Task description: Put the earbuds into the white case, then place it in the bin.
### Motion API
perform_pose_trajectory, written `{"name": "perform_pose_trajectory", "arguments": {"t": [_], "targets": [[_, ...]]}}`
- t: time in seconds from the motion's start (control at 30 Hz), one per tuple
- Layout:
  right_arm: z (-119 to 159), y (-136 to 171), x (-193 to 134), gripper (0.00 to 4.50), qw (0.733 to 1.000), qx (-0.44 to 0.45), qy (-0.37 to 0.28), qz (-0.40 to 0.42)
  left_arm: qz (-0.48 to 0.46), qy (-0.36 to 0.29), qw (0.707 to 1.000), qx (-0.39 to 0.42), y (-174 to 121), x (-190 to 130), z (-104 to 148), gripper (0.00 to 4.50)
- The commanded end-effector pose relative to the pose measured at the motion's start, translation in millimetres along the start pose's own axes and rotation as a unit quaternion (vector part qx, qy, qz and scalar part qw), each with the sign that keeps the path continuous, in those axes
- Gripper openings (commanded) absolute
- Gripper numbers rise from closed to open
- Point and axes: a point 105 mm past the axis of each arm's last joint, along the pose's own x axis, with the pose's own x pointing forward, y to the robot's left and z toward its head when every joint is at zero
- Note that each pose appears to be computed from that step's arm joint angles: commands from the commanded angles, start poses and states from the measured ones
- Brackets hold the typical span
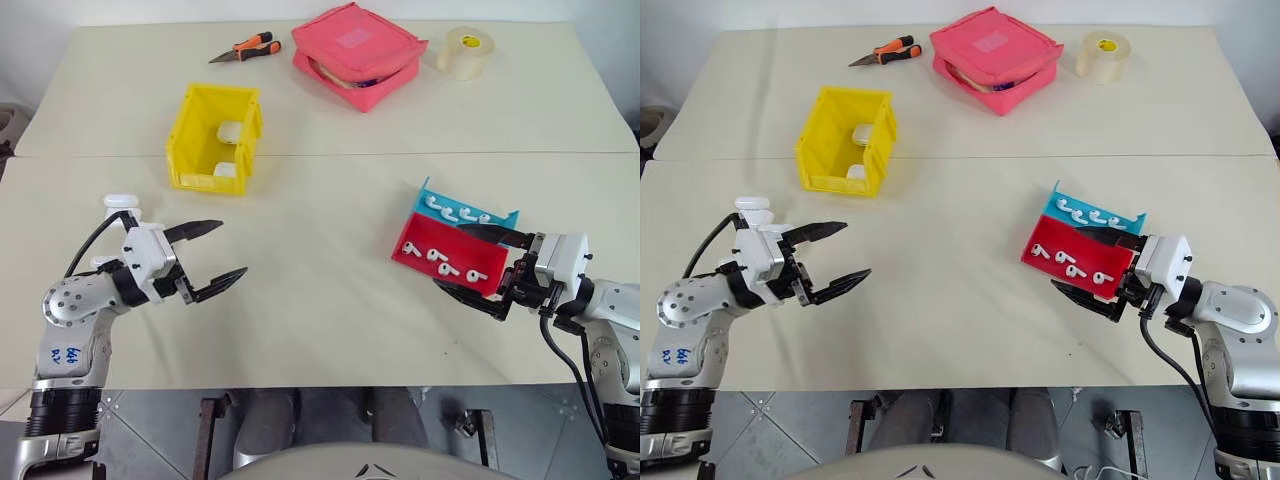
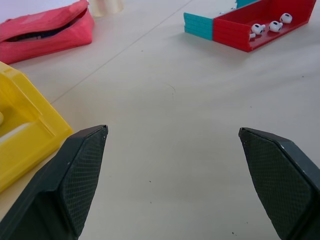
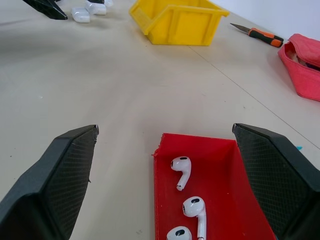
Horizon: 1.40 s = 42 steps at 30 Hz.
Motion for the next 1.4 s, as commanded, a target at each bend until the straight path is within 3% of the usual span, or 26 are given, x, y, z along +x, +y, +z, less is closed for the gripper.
{"name": "perform_pose_trajectory", "arguments": {"t": [0.03, 0.27, 0.43, 0.7, 0.93, 1.03, 1.23, 1.4], "targets": [[5, 2, 4, 4.50, 1.000, -0.014, -0.017, 0.007, 0.021, -0.005, 1.000, 0.014, 1, -4, 7, 4.47], [22, 13, 36, 4.50, 0.994, -0.011, -0.087, 0.066, 0.219, 0.015, 0.975, -0.022, 11, -59, 4, 4.47], [42, 30, 65, 4.50, 0.981, -0.034, -0.143, 0.128, 0.393, 0.079, 0.914, -0.068, -14, -131, -19, 4.47], [66, 36, 78, 4.50, 0.968, -0.069, -0.181, 0.159, 0.508, 0.148, 0.839, -0.126, -56, -197, -36, 4.47], [59, 36, 77, 4.50, 0.970, -0.061, -0.168, 0.165, 0.515, 0.133, 0.833, -0.153, -42, -186, -27, 4.47], [55, 35, 76, 4.50, 0.972, -0.053, -0.157, 0.164, 0.501, 0.167, 0.839, -0.134, -29, -178, -23, 4.47], [53, 33, 78, 4.50, 0.974, -0.036, -0.155, 0.162, 0.437, 0.239, 0.837, -0.225, -21, -168, -14, 4.47], [55, 36, 86, 4.50, 0.971, -0.031, -0.161, 0.171, 0.454, 0.294, 0.796, -0.273, 10, -161, -9, 4.47]]}}
